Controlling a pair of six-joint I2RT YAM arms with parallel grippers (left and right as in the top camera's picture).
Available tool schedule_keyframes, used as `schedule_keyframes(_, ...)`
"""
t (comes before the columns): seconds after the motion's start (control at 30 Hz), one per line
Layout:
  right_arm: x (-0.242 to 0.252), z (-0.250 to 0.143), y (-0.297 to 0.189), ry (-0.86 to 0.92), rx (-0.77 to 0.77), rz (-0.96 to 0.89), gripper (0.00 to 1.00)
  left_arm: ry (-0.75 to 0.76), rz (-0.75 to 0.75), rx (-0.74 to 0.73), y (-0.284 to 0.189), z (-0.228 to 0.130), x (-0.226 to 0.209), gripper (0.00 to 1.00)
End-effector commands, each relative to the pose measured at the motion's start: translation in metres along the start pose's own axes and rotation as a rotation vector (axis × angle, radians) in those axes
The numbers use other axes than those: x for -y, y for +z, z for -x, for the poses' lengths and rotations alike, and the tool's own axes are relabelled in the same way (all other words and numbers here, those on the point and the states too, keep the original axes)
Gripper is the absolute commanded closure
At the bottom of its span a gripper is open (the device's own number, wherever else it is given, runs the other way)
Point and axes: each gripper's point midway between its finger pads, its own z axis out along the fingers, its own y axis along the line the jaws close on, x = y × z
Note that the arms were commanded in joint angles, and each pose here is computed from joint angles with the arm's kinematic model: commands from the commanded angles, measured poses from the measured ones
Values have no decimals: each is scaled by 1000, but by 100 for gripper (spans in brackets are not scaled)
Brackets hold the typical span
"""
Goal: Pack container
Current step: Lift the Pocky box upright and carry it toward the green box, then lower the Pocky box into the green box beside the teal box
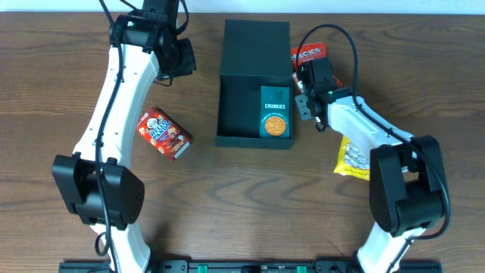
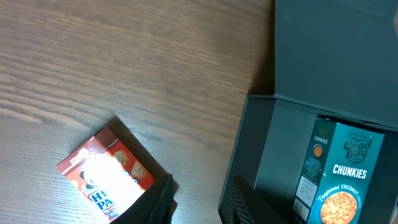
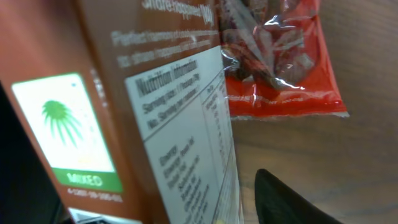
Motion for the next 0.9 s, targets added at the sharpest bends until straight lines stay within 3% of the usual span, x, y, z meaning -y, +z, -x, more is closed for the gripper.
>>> schedule_keyframes(0.0, 6, 3, 5, 12, 3, -17, 57, -16, 4, 5, -1, 2, -2, 69)
schedule_keyframes(0.37, 8, 13, 0, 19, 29, -19, 61, -16, 4, 5, -1, 2, -2, 69)
schedule_keyframes(0.87, 18, 57, -25, 54, 120, -27, 72, -16, 5, 4, -1, 2, -2, 69)
